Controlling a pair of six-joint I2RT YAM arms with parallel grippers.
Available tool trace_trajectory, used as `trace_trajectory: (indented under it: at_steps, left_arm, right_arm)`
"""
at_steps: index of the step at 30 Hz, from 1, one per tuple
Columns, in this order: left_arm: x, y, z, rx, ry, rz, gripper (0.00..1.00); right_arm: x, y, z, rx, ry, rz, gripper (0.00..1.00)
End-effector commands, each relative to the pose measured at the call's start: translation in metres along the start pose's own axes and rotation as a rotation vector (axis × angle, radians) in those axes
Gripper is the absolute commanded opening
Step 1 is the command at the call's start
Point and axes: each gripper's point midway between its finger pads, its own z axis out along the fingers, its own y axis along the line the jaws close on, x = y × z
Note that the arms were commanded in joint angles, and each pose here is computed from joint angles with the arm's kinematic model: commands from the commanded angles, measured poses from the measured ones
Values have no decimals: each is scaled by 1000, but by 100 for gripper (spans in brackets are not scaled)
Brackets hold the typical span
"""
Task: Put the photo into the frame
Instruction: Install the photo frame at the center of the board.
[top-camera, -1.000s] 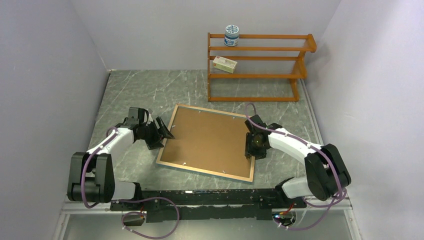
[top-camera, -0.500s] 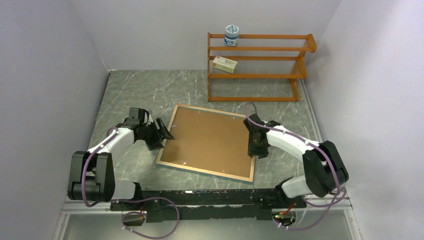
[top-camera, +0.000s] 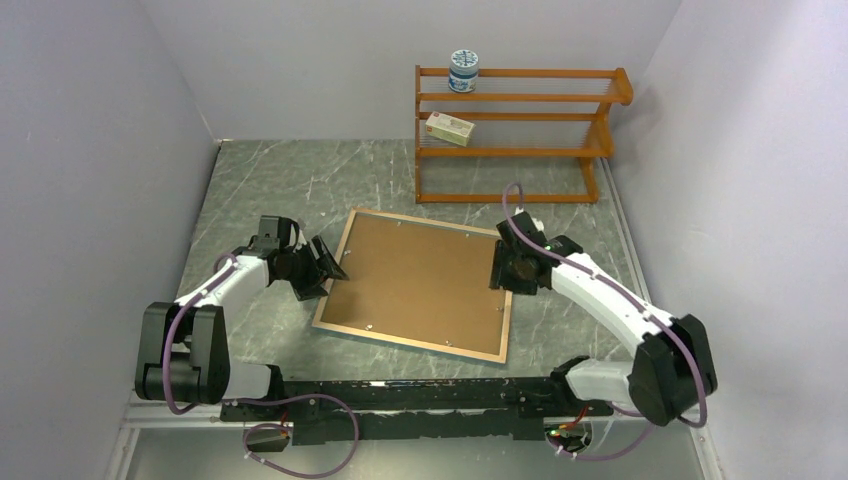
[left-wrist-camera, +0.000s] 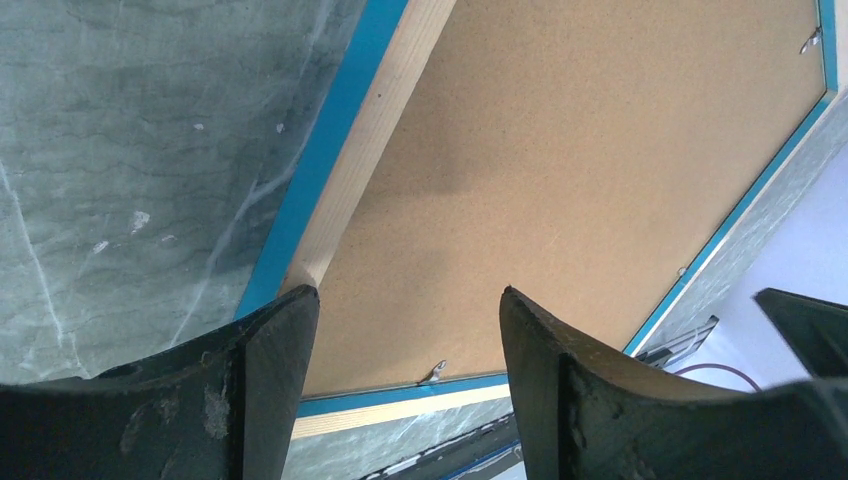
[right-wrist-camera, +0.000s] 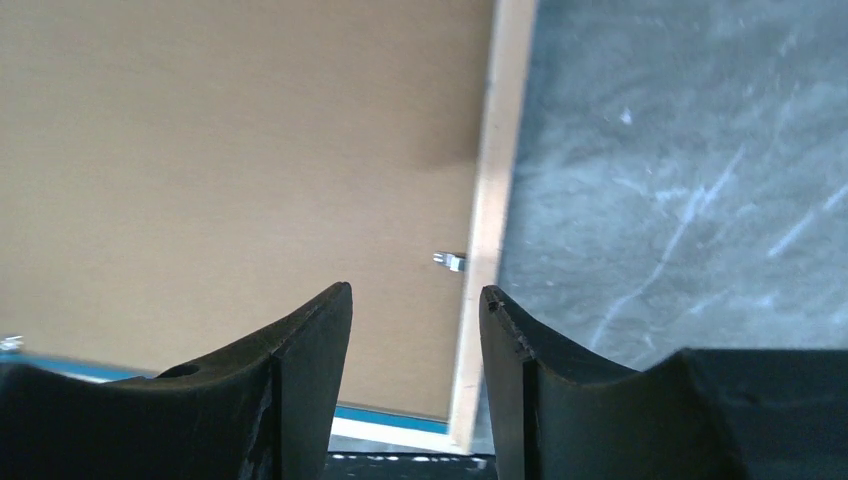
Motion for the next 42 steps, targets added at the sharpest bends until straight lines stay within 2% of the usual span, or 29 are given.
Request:
trace_trajectory:
  at_steps: [1, 5, 10, 16, 22, 26, 29, 31, 33, 39, 42]
  left_arm:
    - [-1, 2, -3, -24, -7, 7, 72]
    - [1, 4, -1, -25, 3, -1, 67]
    - [6, 24, 2, -116, -7, -26, 55]
    - [-4, 23, -8, -138, -77, -5, 64]
    - [-22, 20, -36, -218, -150, 4, 65]
    - [-16, 28, -19, -221, -105, -14, 64]
    - [-9, 29, -3, -195, -58, -31, 59]
    - [-5, 30, 3, -177, -35, -26, 44]
    - [1, 33, 4, -187, -6, -30, 37]
    - [20, 34, 7, -162, 65, -39, 21]
    - [30, 34, 10, -156, 98, -48, 17]
  right_arm:
    - [-30, 37, -22, -178, -91, 48, 54]
    - [-35, 76, -16, -329, -74, 96, 50]
    - [-47, 137, -20, -494, -62, 124, 40]
    - [-41, 192, -12, -569, -25, 52, 38]
    - [-41, 229, -4, -608, -15, 33, 37]
    - [-41, 257, 7, -639, 11, 44, 36]
    - [-40, 277, 18, -655, 16, 52, 36]
    - [-41, 289, 24, -680, 18, 64, 35]
    - [-41, 303, 28, -717, 23, 57, 32]
    - [-39, 335, 42, -772, 33, 40, 31]
    - [-40, 350, 51, -788, 16, 36, 30]
